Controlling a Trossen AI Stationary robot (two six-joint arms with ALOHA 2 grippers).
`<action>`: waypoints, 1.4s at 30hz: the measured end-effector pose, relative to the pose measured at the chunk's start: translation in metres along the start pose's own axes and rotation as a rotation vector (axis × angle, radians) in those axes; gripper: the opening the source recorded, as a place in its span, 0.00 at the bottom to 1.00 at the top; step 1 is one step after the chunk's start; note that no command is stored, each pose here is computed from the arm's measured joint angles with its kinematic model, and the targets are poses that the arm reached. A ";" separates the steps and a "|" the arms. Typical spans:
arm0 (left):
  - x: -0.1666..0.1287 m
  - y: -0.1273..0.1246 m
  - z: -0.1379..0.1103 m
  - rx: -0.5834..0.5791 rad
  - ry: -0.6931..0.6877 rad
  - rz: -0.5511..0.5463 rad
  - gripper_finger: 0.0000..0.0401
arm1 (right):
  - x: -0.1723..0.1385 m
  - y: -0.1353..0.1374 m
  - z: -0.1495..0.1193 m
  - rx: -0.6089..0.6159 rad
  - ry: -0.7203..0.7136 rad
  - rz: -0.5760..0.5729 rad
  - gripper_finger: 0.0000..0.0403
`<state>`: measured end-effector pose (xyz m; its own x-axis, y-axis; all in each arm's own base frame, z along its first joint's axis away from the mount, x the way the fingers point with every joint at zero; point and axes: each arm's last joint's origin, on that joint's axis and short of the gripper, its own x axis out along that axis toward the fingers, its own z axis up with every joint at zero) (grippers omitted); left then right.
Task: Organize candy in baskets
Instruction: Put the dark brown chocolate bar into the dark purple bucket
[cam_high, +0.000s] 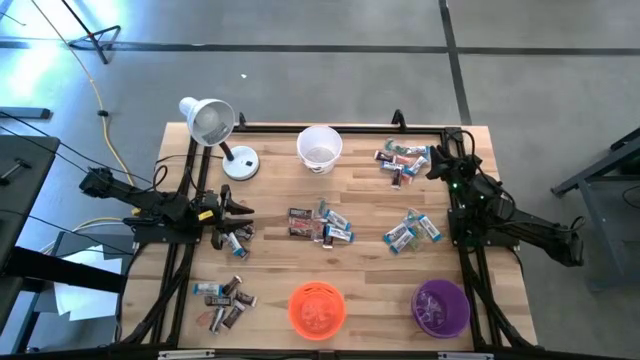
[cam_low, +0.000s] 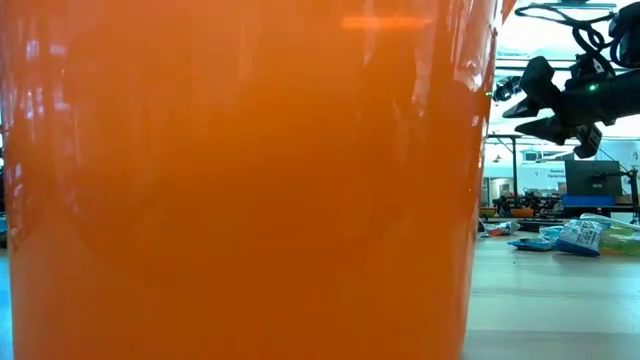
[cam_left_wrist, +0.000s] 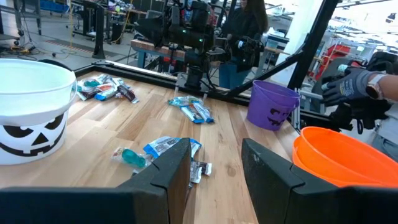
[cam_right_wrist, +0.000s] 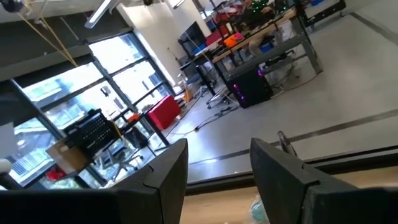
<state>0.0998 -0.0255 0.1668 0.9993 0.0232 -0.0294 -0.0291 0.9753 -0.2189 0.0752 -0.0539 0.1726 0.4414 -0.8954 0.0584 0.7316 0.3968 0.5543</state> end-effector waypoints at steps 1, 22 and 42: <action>0.000 0.000 0.000 0.000 0.000 0.000 0.32 | 0.000 0.000 0.000 -0.003 0.012 0.007 0.42; 0.000 0.000 0.000 0.000 0.000 0.000 0.32 | -0.029 0.015 0.060 -0.015 0.331 0.009 0.42; 0.000 0.000 0.000 0.000 0.000 0.000 0.32 | -0.044 0.023 0.079 -0.037 0.505 0.210 0.42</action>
<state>0.0998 -0.0255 0.1669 0.9993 0.0233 -0.0295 -0.0292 0.9754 -0.2187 0.0320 -0.0215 0.2481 0.7676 -0.5916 -0.2464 0.6148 0.5712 0.5438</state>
